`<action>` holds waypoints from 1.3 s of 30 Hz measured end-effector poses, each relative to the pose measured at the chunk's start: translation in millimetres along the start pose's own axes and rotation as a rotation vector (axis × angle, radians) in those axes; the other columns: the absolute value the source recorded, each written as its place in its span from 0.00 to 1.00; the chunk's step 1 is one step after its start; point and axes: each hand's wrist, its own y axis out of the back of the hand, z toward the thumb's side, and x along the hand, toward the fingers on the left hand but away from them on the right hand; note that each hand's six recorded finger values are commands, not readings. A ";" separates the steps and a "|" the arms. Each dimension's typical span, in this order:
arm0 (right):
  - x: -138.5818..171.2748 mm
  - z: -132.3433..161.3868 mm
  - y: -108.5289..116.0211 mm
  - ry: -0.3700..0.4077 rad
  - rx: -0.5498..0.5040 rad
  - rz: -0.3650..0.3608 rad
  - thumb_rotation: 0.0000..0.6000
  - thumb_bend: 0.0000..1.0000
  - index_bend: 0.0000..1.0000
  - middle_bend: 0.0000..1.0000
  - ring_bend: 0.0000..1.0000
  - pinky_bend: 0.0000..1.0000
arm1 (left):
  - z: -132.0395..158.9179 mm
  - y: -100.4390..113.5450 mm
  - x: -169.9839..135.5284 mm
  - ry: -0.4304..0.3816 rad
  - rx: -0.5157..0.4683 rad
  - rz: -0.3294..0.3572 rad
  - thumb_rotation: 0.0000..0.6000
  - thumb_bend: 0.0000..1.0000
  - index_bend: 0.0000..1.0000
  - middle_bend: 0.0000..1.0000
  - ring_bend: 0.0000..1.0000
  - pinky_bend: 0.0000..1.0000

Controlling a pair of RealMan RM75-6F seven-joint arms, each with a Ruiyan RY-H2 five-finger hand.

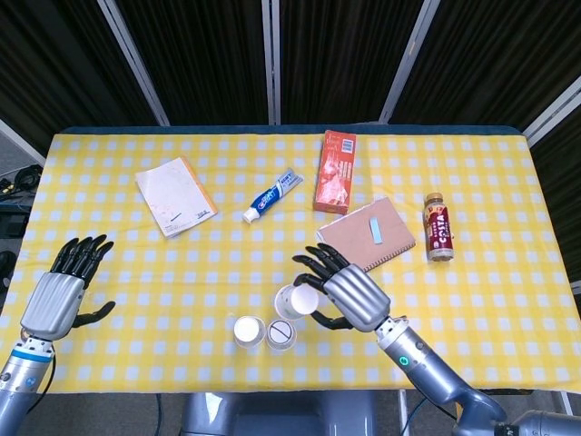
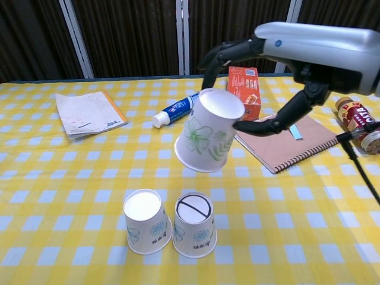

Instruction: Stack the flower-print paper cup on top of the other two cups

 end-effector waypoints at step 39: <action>-25.6 37.5 -52.8 0.059 -0.057 0.083 1.00 0.29 0.47 0.13 0.00 0.06 | -6.6 -1.7 0.9 0.021 -0.011 -0.030 1.00 0.22 0.00 0.00 0.00 0.00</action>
